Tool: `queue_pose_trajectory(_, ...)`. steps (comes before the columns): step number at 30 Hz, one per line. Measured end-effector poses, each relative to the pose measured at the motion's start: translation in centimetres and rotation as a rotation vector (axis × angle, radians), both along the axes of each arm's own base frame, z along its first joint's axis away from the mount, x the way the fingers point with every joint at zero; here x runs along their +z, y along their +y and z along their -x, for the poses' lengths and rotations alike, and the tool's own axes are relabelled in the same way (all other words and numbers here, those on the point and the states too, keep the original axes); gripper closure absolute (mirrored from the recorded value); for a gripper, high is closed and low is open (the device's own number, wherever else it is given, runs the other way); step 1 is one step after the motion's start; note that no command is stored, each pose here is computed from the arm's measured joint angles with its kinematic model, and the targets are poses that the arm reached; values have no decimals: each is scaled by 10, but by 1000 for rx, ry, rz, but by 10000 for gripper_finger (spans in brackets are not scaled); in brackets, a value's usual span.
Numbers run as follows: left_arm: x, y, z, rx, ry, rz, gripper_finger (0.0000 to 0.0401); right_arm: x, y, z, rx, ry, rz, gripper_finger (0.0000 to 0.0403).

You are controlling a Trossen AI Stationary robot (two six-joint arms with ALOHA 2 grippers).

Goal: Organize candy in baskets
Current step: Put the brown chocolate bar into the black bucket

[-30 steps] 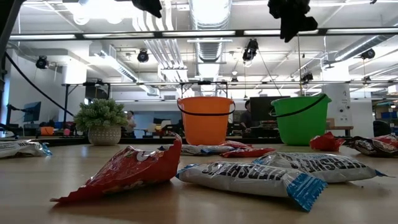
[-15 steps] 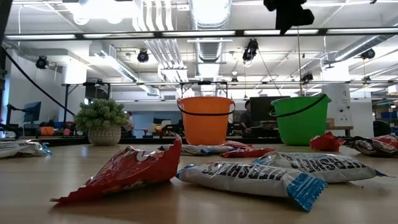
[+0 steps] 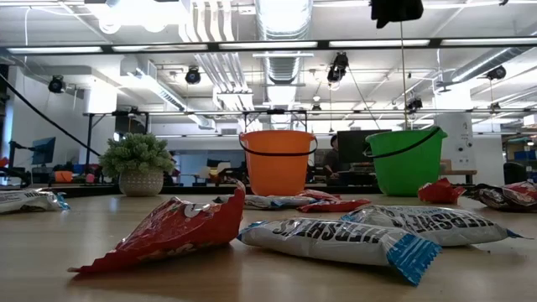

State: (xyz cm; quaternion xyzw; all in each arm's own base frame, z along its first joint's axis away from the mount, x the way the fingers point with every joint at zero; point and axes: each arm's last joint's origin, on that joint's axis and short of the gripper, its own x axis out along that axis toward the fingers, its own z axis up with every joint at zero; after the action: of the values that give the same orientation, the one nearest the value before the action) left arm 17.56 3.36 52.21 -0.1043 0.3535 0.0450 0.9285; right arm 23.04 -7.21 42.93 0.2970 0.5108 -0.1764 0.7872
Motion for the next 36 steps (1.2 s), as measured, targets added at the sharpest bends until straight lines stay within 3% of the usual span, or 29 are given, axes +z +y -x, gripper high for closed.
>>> queue_pose_trajectory(7, -14, -15, 17, -25, 50, 59, 242, 0, 8, -2, -14, 2, -22, 305)
queue_pose_trajectory(17, -66, -42, 20, -77, 268, 164, 242, 0, 8, -3, -45, -1, -34, 305)
queue_pose_trajectory(26, -115, -72, 1, -116, 467, 208, 220, 0, 7, -3, -60, 6, -3, 305)
queue_pose_trajectory(36, -176, -114, -27, -166, 659, 115, 198, 0, 7, -3, -59, 6, -3, 305)
